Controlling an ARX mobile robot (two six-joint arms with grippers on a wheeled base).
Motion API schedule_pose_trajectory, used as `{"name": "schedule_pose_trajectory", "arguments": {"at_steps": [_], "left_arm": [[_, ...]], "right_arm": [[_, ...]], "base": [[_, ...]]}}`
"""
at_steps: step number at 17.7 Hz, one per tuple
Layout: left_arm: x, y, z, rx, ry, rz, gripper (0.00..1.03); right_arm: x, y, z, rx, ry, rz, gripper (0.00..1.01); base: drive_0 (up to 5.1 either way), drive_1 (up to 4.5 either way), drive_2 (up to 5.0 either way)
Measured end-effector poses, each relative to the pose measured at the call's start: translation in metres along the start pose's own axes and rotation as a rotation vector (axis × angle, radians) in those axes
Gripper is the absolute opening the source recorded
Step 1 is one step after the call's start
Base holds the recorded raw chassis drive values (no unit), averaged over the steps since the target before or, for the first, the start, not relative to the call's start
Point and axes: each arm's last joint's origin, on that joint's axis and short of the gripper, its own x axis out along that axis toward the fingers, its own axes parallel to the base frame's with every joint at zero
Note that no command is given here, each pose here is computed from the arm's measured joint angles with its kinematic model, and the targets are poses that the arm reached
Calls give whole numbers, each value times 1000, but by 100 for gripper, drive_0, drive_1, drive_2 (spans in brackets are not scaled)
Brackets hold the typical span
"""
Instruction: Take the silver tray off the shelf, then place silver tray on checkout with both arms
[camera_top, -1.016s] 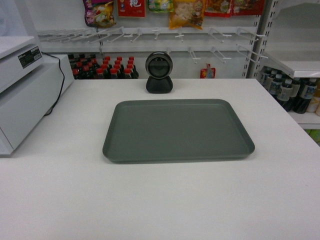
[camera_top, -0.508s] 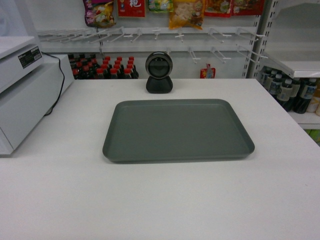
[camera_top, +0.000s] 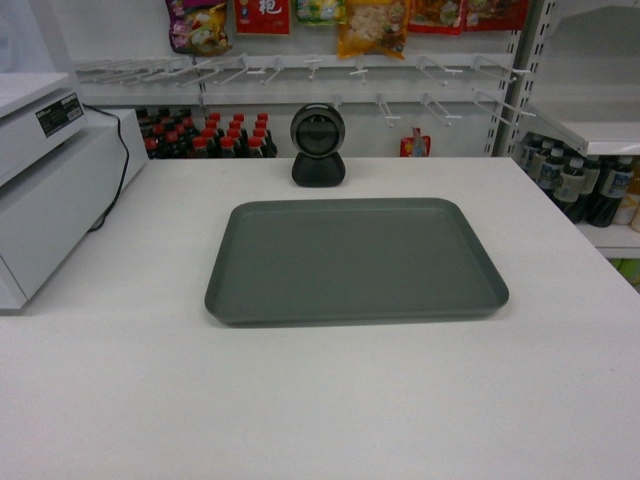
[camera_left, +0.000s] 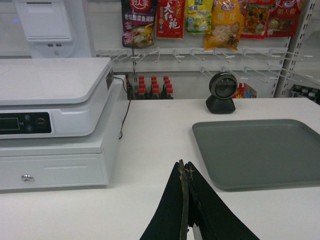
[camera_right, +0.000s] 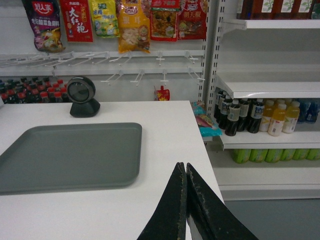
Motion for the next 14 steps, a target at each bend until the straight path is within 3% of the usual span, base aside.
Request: {"name": "schedule_pose_trajectory", "arguments": {"at_steps": [9, 10, 11, 12, 14], "left_arm": [[-12, 0, -2, 0, 22, 1, 1], [-18, 0, -6, 0, 38, 1, 1], [-20, 0, -1, 0, -11, 0, 1], [-19, 0, -4, 0, 16, 0, 1], [-19, 0, -4, 0, 14, 0, 1]], "right_arm": [[-10, 0, 0, 0, 0, 0, 2], [-14, 0, -5, 0, 39, -1, 2], [-20, 0, -5, -1, 30, 0, 2], [-22, 0, -1, 0, -13, 2, 2], [-21, 0, -4, 0, 15, -1, 2]], "base": [[0, 0, 0], [0, 0, 0], [0, 0, 0], [0, 0, 0], [0, 0, 0]]}}
